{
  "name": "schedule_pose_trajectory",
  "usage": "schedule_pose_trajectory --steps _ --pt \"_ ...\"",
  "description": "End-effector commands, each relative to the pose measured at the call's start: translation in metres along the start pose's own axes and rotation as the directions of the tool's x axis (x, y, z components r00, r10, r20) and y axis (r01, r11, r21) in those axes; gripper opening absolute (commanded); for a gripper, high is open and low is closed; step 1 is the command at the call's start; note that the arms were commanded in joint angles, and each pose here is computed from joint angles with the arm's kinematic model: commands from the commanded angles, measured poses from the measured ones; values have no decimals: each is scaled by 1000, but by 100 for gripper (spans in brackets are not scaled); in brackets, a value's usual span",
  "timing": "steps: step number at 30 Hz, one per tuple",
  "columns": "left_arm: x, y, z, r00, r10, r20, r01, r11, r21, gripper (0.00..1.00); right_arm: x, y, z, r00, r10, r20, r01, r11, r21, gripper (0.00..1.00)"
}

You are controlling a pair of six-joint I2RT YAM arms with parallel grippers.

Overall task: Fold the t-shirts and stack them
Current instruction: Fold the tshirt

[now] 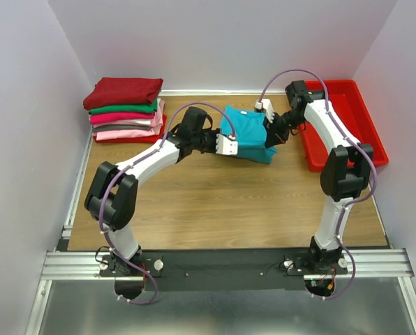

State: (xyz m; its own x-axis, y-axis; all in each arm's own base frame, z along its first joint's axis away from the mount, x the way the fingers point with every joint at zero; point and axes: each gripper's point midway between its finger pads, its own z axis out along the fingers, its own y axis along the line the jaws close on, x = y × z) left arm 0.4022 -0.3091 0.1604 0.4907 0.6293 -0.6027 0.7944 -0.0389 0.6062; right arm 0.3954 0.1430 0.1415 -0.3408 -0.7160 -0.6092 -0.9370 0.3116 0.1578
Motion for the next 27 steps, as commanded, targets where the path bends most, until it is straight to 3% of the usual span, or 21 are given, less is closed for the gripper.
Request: schedule_pose_trajectory --steps 1,5,11,19,22,27 --pt "-25 -25 -16 997 1 73 -3 999 36 0 5 33 -4 999 6 32 -4 998 -66 0" --pt "-40 -68 -26 996 -29 86 21 996 92 0 31 75 -1 1000 6 23 -3 989 -145 0" --pt "-82 -169 -33 988 -98 120 65 965 254 0 69 147 -8 1000 -10 7 11 980 -198 0" --pt "-139 -245 -60 963 -180 203 92 921 378 0 106 210 -23 997 -71 -33 62 975 -215 1" --pt "-152 -248 -70 951 -199 237 101 924 369 0 104 218 -31 995 -103 -14 99 976 -193 0" --pt "-143 -192 -68 971 -48 234 13 989 150 0 76 170 -39 996 -91 -24 90 995 -44 0"
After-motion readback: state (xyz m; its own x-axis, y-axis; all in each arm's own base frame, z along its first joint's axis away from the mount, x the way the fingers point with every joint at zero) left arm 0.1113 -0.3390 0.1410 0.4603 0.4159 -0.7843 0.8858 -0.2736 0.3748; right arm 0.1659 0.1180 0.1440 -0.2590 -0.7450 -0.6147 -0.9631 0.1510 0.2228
